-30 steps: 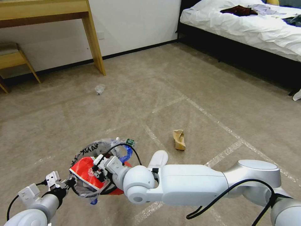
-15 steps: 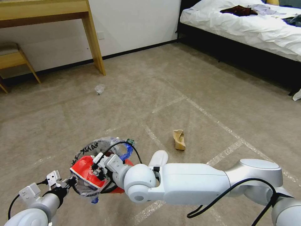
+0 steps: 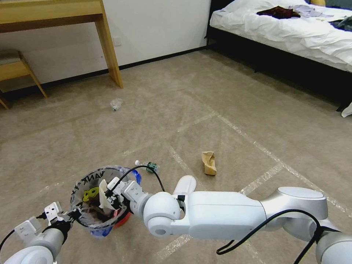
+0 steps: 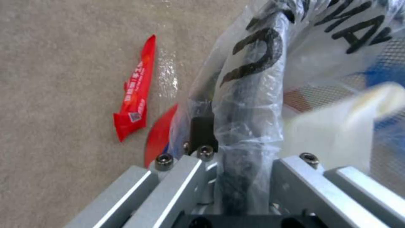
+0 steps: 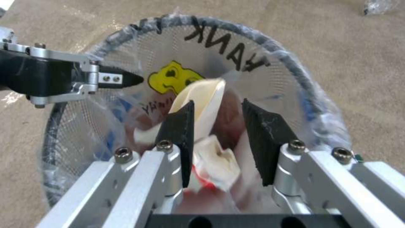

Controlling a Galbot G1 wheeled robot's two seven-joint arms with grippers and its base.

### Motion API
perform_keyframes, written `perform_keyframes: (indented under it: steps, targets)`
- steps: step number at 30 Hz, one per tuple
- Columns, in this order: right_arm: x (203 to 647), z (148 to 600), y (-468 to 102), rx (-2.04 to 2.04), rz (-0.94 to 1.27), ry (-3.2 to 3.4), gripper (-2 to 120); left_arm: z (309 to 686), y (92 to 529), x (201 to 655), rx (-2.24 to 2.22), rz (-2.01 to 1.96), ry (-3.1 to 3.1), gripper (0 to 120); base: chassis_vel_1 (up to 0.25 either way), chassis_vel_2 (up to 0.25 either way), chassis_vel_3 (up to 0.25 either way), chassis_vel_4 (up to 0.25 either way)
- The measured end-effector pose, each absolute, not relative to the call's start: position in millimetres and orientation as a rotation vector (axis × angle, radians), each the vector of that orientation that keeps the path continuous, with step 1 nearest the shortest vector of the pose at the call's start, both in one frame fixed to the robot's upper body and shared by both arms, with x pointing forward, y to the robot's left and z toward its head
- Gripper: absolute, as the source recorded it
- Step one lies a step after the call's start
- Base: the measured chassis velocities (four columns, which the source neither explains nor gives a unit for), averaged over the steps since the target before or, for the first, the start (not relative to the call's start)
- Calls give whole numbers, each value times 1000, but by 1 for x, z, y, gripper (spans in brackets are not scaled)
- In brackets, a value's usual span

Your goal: Pick up the trash bin and place the garbage on the floor into it.

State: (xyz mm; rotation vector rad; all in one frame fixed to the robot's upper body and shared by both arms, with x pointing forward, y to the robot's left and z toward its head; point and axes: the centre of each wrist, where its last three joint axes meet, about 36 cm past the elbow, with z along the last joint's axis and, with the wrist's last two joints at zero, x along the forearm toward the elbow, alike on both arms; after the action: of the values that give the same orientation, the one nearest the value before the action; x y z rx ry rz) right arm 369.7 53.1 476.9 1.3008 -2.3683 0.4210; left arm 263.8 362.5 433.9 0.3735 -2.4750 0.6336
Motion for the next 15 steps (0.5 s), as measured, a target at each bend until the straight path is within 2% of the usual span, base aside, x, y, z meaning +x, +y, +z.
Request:
perform_keyframes:
  steps: [10, 11, 13, 14, 15]
  targets:
    - [369, 477, 52, 1309, 399, -2372, 35, 433, 362, 265, 358, 645, -2474, 1, 0, 0, 0, 0]
    - [370, 480, 52, 1314, 384, -2379, 40, 432, 363, 265, 359, 646, -2471, 1, 0, 0, 0, 0]
    - [370, 483, 52, 1327, 359, -2387, 44, 432, 363, 265, 359, 647, -2469, 1, 0, 0, 0, 0]
    - [371, 485, 52, 1340, 337, -2395, 50, 431, 363, 265, 358, 649, -2469, 1, 0, 0, 0, 0]
    - [371, 485, 52, 1340, 337, -2395, 50, 431, 363, 265, 358, 649, -2469, 1, 0, 0, 0, 0]
